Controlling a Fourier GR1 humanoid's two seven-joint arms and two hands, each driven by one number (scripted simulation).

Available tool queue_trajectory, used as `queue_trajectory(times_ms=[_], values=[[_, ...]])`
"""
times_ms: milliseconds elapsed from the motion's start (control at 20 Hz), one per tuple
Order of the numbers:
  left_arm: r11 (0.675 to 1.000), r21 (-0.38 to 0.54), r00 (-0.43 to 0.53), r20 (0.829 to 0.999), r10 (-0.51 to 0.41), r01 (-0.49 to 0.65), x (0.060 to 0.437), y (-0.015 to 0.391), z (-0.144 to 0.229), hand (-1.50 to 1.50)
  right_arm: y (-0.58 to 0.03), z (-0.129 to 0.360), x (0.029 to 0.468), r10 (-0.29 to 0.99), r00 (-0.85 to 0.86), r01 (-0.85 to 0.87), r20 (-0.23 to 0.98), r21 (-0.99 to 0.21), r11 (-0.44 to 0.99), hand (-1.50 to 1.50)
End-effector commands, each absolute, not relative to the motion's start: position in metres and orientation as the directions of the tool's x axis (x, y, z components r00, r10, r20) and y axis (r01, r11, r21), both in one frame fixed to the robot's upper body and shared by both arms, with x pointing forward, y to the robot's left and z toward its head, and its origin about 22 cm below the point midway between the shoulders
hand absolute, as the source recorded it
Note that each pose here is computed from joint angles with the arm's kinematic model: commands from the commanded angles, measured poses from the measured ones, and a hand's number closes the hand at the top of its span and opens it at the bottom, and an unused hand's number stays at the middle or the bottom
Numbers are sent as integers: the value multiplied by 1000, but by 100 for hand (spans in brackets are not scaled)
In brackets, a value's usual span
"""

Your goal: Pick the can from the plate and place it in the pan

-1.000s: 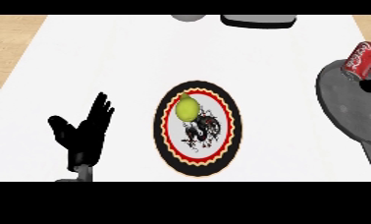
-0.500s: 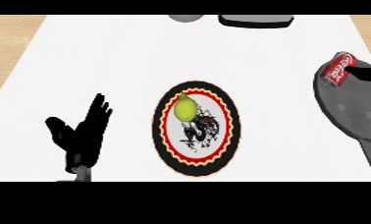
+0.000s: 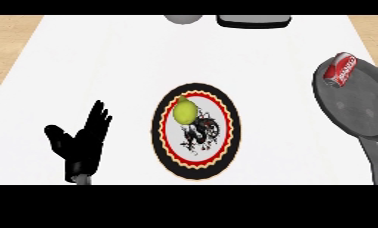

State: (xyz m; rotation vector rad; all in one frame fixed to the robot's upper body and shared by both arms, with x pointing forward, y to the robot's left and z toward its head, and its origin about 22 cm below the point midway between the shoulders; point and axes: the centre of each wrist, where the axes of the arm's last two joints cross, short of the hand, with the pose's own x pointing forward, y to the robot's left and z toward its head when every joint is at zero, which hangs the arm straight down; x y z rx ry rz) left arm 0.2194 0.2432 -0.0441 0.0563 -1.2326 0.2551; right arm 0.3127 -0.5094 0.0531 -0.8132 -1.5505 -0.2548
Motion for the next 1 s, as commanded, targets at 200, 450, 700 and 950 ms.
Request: queue_trajectory(times_ms=[200,450,700,950], values=[[970,-82,309,939,152,-227,217,259,-42,0,-533,27,267,213,-129,495,968,-123,860,-150],[963,-90,306,937,169,-256,215,238,-51,0,-534,11,242,233,-96,429,968,-171,887,-150],[966,-78,307,939,153,-246,228,243,-39,0,-545,6,200,235,-68,461,970,-178,870,-150],[968,-88,304,939,159,-235,234,255,-47,0,-528,18,195,240,-81,495,967,-170,852,-150]])
